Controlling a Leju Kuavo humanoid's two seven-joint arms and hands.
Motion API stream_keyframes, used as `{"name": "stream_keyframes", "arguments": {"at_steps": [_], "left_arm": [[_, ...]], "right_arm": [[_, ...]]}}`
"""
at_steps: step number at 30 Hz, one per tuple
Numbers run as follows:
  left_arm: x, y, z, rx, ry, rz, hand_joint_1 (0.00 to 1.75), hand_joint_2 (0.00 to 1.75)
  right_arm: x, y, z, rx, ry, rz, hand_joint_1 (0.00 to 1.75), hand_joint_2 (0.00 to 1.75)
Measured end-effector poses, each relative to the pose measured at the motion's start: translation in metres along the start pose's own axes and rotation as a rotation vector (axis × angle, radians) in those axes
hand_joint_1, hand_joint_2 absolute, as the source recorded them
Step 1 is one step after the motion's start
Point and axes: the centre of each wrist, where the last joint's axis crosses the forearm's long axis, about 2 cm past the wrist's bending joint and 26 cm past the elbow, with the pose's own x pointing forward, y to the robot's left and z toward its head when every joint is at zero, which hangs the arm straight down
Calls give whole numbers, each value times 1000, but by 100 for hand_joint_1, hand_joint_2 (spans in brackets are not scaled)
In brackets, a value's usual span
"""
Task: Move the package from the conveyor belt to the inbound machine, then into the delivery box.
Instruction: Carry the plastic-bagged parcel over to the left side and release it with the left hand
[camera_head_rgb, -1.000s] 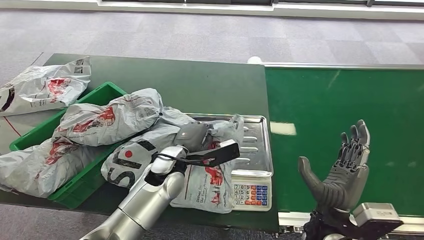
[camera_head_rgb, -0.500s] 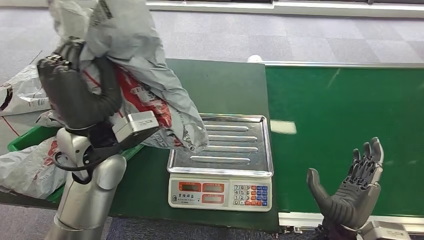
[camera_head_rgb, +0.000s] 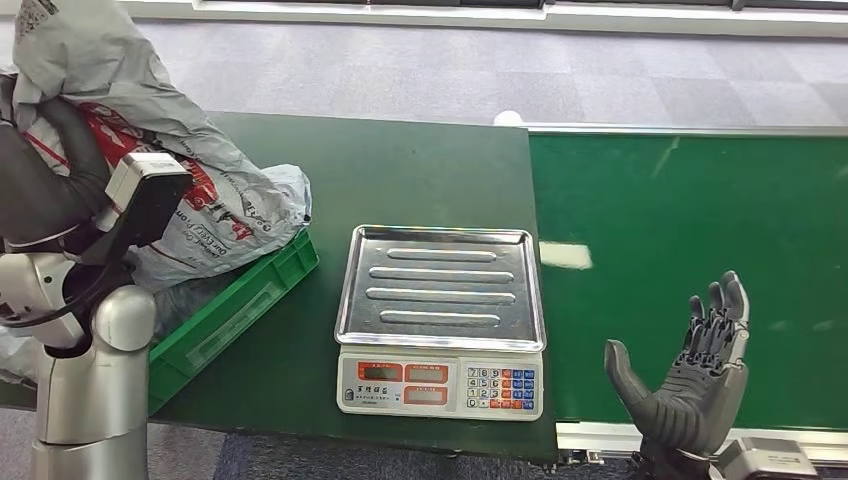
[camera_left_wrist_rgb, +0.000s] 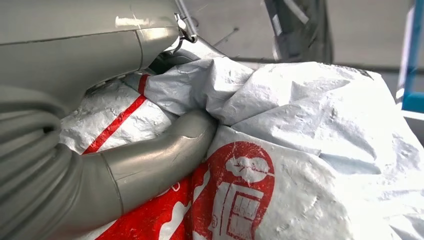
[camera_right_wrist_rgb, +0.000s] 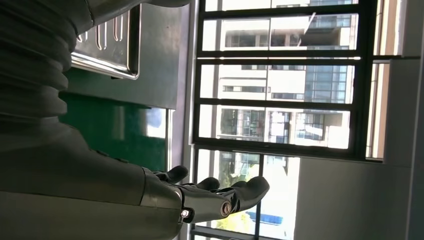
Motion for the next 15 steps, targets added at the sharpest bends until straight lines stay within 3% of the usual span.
{"name": "stream_keyframes", "arguments": {"at_steps": [10, 14, 15], "left_arm": [[-14, -8, 8, -60, 42, -36, 171, 175], [-24, -18, 15, -217, 120, -98, 3, 175], [-29, -23, 20, -265, 144, -118, 0, 175]], "right_arm": [[0, 0, 0, 4, 0, -3, 0, 175], [0, 1, -2, 26, 2, -15, 0, 175], [0, 1, -2, 33, 1, -20, 0, 175]]}}
